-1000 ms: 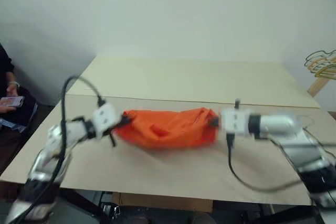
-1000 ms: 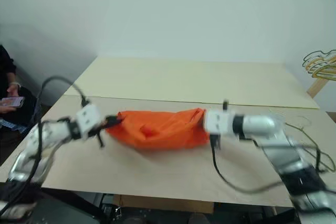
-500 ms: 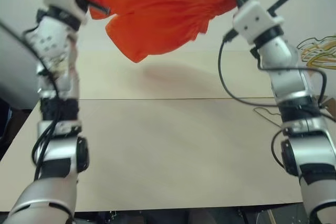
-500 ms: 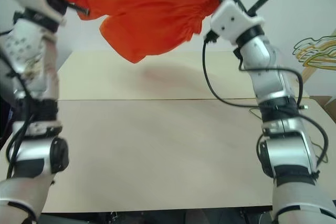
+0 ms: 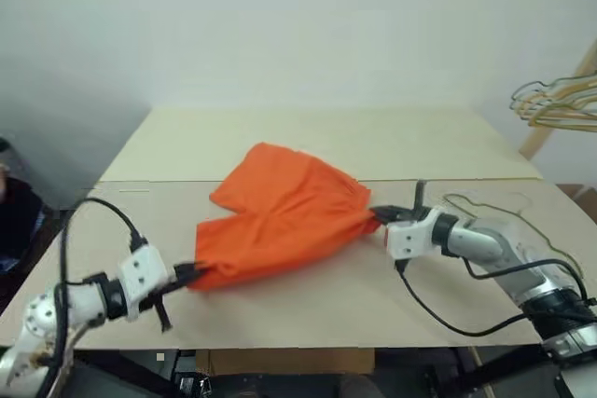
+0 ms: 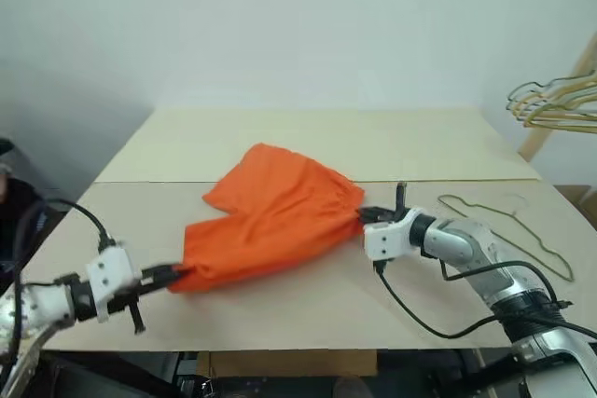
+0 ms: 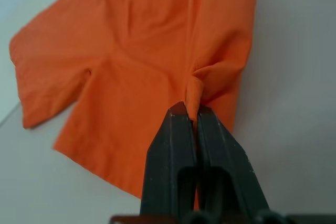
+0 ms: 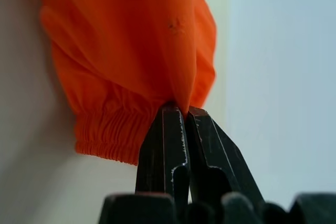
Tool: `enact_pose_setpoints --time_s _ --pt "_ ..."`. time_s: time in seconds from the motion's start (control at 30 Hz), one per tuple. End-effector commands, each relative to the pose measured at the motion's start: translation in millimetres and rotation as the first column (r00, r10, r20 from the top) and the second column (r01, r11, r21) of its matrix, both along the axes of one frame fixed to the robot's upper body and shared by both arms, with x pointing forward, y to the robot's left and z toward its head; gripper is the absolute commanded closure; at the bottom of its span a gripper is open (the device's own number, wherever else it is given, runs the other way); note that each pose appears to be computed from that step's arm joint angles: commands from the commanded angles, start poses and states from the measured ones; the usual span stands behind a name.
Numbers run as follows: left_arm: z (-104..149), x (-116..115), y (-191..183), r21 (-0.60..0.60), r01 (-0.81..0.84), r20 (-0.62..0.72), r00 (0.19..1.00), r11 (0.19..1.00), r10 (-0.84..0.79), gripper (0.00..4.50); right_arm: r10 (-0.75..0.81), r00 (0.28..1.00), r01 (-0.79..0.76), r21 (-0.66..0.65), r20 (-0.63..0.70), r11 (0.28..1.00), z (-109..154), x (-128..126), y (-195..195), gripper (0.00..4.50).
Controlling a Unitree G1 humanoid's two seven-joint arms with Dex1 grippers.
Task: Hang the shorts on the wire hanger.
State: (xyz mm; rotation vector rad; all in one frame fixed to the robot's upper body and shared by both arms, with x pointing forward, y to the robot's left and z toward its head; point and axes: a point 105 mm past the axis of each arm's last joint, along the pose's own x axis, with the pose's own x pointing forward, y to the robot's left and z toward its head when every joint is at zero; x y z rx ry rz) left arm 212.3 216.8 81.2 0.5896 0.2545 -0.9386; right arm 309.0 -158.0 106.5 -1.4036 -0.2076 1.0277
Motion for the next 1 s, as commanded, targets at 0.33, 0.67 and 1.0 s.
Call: enact_pose_setpoints --time_s 0.33,0.67,1.0 --pt "4.8 -36.1 -11.9 0.062 0.206 -0.116 0.973 0.977 -0.198 4.5 0.053 0.952 -0.123 -0.219 -0.3 0.968 -6.2 -53.8 -33.3 4.48" --pt "-6.7 -41.6 -23.7 0.098 0.276 -0.153 0.953 0.956 -0.26 4.5 0.055 0.906 -0.156 -0.211 -0.42 0.965 -11.7 -73.2 -37.4 4.48" --pt "7.8 -58.5 0.5 0.14 0.324 -0.265 0.923 0.936 -0.28 1.57 0.05 0.844 -0.161 -0.165 -0.533 0.973 -4.8 -98.2 -52.6 1.35"
